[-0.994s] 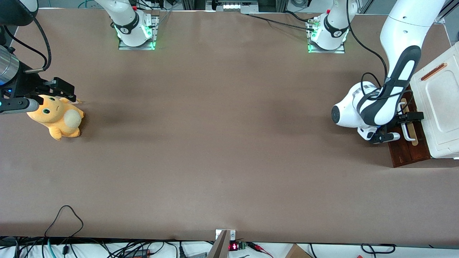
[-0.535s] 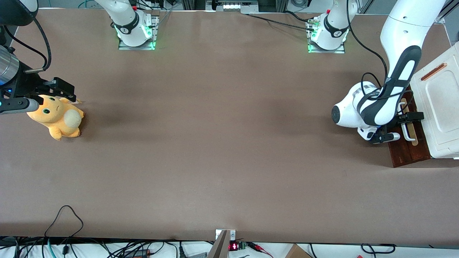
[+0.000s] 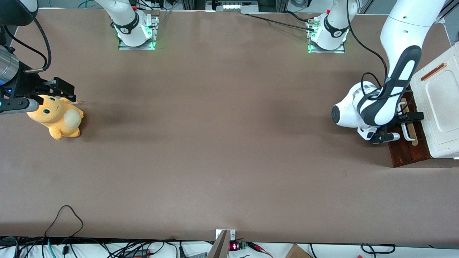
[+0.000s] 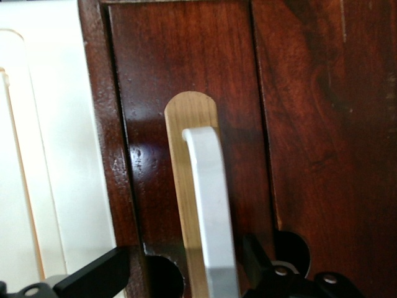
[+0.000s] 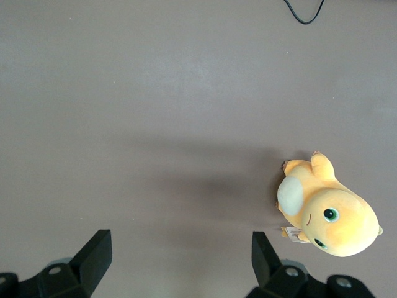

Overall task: Open lower drawer with left arm only
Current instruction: 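Close the left gripper around the white drawer handle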

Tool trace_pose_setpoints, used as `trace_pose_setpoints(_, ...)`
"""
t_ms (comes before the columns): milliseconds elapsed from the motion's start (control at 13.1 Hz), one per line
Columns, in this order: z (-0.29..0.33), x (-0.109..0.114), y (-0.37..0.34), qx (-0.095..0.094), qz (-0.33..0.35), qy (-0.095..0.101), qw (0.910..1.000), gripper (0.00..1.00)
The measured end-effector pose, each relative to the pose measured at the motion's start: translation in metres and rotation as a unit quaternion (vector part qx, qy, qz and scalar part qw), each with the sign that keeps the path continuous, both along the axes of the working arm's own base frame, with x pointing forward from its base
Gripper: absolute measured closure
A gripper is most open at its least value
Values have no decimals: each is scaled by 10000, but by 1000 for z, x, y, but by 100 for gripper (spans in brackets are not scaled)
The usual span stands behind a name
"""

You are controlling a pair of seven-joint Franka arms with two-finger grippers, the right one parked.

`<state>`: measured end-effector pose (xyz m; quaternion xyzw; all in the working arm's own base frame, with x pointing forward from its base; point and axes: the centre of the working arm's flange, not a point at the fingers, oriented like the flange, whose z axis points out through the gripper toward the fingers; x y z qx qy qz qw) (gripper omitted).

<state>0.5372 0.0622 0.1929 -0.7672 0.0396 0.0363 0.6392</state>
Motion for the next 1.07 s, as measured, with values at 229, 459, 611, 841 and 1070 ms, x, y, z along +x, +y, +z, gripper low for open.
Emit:
trace_pose_setpoints(229,-4,-1,0,-47,-15,40,10000,23)
trace_pose_setpoints(459,-14,-3,-16,-173,-178,115,9996,23)
trace_pose_setpoints(611,-16,-3,-48,-191,-441,144,9987,23)
trace_pose_setpoints(841,-9,-3,-81,-103,-657,128,9977,23)
trace_pose_setpoints(1070,-3,-6,-70,55,-507,6,9987,25)
